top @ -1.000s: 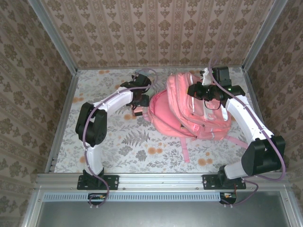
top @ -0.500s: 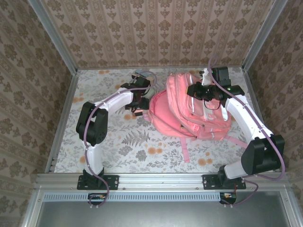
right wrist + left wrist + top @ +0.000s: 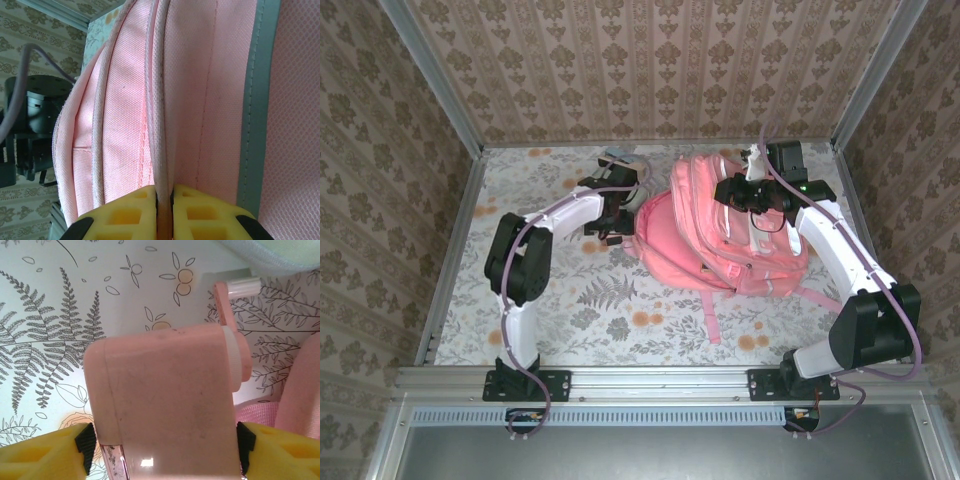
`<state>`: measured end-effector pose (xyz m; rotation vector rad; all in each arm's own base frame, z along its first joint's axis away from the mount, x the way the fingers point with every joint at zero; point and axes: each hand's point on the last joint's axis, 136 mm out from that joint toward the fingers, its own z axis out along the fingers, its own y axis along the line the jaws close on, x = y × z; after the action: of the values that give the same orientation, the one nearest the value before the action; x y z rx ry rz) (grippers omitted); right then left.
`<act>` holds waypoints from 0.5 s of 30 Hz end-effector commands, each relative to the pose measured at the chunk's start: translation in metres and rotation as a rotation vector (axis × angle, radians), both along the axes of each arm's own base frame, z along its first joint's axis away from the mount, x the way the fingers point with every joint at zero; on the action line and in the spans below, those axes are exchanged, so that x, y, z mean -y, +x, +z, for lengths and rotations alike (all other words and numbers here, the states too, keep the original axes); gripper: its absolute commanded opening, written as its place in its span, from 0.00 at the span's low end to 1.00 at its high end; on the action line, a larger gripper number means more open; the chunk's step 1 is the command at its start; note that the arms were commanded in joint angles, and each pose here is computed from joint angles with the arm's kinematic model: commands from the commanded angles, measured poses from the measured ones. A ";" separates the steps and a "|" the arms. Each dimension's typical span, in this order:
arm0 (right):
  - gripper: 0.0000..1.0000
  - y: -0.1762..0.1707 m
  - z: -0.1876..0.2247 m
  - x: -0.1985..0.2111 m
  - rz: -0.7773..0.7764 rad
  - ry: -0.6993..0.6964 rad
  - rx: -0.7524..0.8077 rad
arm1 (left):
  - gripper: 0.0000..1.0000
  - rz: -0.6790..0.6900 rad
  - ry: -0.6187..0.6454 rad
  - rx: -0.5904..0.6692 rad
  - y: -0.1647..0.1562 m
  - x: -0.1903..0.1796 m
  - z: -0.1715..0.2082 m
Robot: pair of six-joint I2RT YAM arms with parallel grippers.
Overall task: Pack the student bag
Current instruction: Pick up the pencil case at the center of the table.
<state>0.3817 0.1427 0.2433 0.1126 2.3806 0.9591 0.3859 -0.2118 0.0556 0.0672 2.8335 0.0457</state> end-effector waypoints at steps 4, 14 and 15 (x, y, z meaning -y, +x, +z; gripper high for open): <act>0.14 0.001 0.015 -0.002 0.018 0.025 0.051 | 0.69 0.012 0.019 -0.043 -0.007 -0.004 -0.010; 0.14 0.001 0.016 -0.001 0.013 0.017 0.054 | 0.63 -0.016 -0.016 0.041 -0.017 0.007 0.037; 0.14 0.001 0.016 -0.001 0.010 0.017 0.053 | 0.63 -0.019 -0.025 0.054 -0.019 0.010 0.045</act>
<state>0.3816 0.1427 0.2431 0.1128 2.3810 0.9591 0.3759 -0.2172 0.0615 0.0892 2.8382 0.0453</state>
